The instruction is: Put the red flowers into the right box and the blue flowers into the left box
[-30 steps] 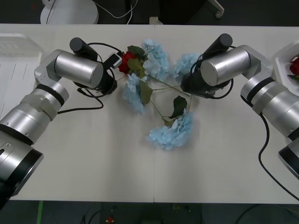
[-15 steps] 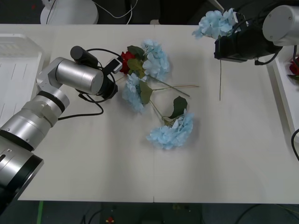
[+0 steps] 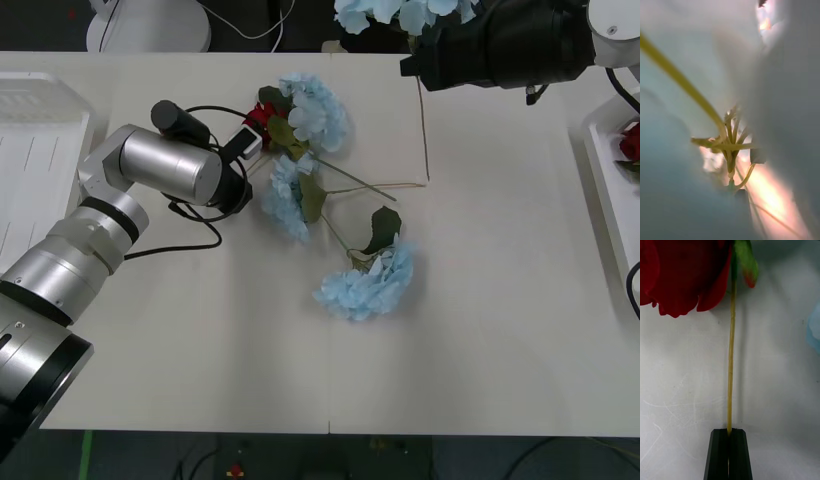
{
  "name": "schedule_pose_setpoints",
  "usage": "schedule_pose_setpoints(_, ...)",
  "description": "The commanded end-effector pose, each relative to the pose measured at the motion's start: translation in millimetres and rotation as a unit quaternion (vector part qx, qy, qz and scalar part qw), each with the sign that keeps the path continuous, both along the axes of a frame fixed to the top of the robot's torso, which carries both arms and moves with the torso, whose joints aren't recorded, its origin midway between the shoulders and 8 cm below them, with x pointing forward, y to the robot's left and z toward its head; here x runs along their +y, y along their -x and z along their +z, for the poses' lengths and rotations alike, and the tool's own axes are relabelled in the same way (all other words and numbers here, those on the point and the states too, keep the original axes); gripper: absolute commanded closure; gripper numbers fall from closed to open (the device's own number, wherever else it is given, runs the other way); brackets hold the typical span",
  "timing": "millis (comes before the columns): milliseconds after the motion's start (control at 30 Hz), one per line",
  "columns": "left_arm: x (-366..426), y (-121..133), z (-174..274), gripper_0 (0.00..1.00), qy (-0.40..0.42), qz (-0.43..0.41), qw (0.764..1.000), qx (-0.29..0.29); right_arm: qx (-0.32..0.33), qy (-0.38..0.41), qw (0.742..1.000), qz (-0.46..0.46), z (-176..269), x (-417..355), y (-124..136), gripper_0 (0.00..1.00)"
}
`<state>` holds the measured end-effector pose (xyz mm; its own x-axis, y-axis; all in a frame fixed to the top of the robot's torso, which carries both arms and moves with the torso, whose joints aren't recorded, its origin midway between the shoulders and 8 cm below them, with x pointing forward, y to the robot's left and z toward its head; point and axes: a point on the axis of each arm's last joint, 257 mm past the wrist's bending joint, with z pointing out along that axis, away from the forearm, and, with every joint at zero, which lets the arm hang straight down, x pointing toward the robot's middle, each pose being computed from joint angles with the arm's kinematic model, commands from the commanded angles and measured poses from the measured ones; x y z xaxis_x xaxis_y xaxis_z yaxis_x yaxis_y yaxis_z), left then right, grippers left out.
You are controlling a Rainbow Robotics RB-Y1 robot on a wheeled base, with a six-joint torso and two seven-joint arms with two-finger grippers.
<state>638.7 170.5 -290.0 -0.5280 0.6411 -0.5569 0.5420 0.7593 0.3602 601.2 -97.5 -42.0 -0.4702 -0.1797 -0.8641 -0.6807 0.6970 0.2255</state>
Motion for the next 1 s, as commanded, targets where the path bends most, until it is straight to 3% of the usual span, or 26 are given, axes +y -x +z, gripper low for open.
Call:
schedule_pose_setpoints(33,-5.8,24.5,-7.0,1.0,-0.019,-0.035,0.999,0.035,-0.04,-0.036,0.997,0.052,56.5,47.6,20.7,1.0)
schedule_pose_setpoints(533,74.7,108.1,27.4,1.0,0.015,-0.046,0.997,0.054,-0.056,-0.05,0.993,0.095,65.5,96.2,44.1,1.0)
schedule_pose_setpoints(900,124.9,135.5,27.2,1.0,0.054,0.0,0.998,0.042,-0.056,-0.057,0.991,0.111,66.5,112.9,53.9,1.0)
schedule_pose_setpoints(967,123.4,134.5,28.1,0.89,0.057,-0.001,0.998,0.039,-0.055,-0.059,0.99,0.114,65.7,116.0,55.3,1.0)
schedule_pose_setpoints(1000,120.1,133.8,29.7,0.54,0.062,-0.002,0.997,0.038,-0.054,-0.059,0.99,0.116,64.7,118.8,56.3,1.0)
